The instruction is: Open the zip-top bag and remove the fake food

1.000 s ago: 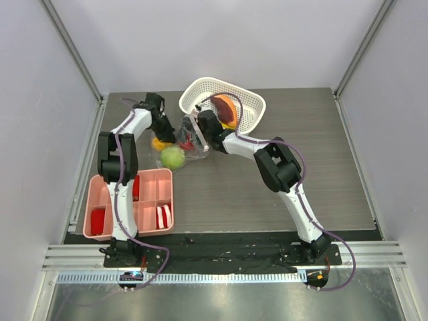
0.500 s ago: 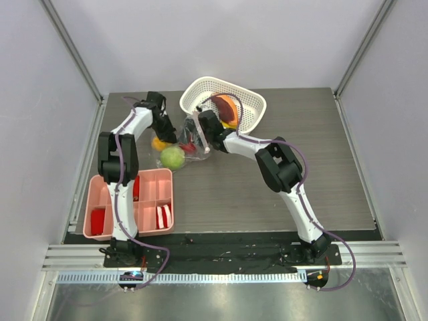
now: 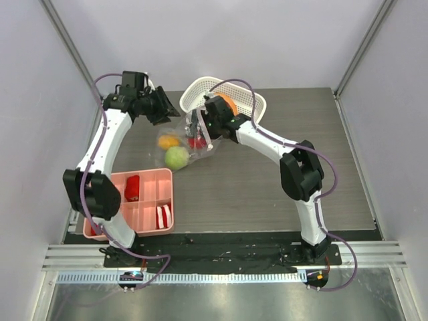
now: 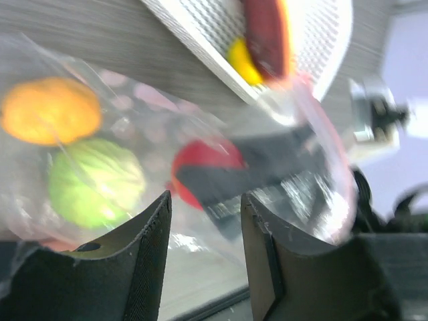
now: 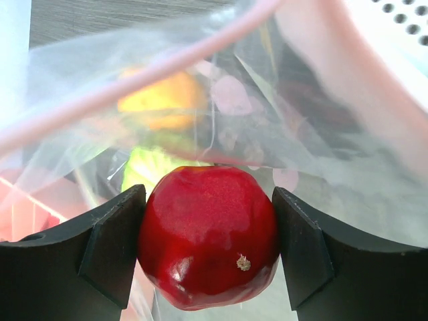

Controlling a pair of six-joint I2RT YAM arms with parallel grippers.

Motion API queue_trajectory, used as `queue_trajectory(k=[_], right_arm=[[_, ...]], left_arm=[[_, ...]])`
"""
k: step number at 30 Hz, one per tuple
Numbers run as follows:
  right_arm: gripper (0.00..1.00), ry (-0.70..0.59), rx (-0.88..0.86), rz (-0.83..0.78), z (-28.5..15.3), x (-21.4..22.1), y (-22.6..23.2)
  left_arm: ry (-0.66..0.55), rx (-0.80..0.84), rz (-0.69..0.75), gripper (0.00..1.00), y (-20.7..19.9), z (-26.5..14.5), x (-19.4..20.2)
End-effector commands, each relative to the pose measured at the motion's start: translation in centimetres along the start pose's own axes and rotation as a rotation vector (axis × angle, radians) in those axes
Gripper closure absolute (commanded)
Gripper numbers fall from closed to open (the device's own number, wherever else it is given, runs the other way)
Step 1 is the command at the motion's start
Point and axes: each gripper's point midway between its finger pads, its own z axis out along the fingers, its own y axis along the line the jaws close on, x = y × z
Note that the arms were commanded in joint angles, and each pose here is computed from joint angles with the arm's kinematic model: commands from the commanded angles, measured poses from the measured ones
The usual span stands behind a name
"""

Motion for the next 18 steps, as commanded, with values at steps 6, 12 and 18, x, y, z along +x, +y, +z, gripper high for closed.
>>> queue_trajectory(k=[6, 12, 18], right_arm=[[0.99, -0.024, 0.015, -0.082, -5.7, -2.5, 0.9], [0.99, -0.055, -0.021, -0.01, -8.3, -3.6, 2.3], [0.99, -0.083, -0.055, 0.027, -10.0, -4.7, 3.6]], left_arm=[[0.012, 0.218, -0.009, 0.48, -5.6, -3.9, 2.3], [-0.037, 0.232, 0.002, 0.41, -7.9, -5.9, 2.4], [-0.012, 0.231, 0.045, 0.24, -9.8, -5.6, 3.2]])
